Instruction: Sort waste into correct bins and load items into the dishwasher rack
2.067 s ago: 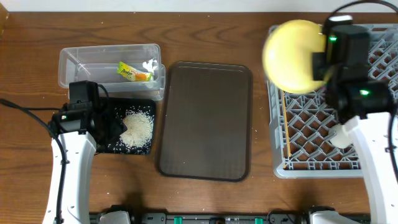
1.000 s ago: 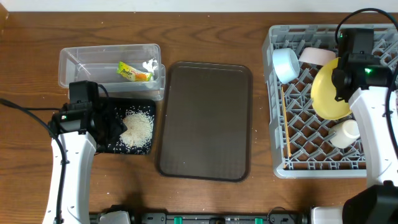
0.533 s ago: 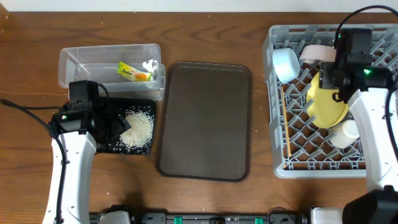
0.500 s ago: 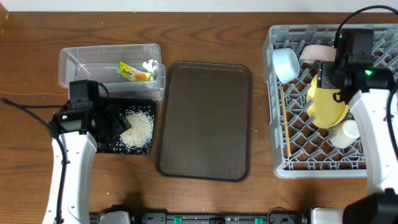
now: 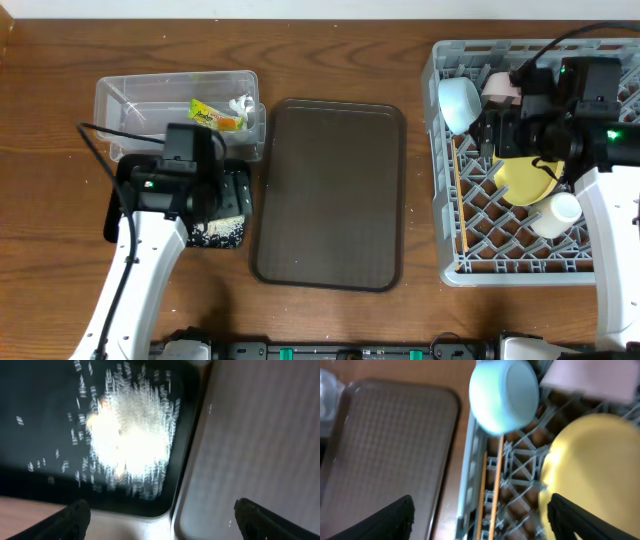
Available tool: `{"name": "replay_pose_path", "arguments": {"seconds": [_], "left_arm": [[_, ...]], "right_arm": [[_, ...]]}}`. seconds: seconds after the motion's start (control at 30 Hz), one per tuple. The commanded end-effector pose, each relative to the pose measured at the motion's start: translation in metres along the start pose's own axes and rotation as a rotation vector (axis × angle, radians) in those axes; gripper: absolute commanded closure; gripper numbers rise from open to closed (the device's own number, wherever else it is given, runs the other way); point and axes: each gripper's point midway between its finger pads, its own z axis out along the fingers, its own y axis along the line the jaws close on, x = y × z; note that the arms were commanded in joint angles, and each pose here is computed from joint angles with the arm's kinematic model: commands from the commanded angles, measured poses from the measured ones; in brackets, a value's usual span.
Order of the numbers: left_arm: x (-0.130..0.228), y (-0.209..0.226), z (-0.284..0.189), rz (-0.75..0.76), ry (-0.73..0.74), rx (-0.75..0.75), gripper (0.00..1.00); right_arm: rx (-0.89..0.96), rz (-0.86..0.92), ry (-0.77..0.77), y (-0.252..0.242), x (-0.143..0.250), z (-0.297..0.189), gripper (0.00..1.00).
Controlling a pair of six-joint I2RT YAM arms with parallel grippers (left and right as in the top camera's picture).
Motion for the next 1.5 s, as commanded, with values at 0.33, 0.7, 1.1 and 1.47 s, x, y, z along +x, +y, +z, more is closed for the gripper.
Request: {"name": "replay_pose_path", "arguments": {"seconds": [0.33, 0.7, 1.1, 1.47], "left_arm": [[0.035, 0.008, -0.029, 0.038, -0.059, 0.016, 0.05], [0.037, 0.008, -0.096, 0.029, -0.534, 0.133, 0.01], [0.046, 0.010, -0.103, 0.029, -0.563, 0.140, 0.01], [0.046, 0.010, -0.103, 0.029, -0.563, 0.140, 0.01]], "right_arm": [[0.042, 0.102, 0.052, 0.001, 0.052, 0.002, 0.01], [0.046, -0.036, -0.345, 0.016, 0.091, -0.021, 0.01], [0.054, -0.014, -0.223, 0.012, 0.140, -0.013, 0.01], [0.061, 0.006, -0.113, 0.010, 0.166, -0.009, 0.01]]}}
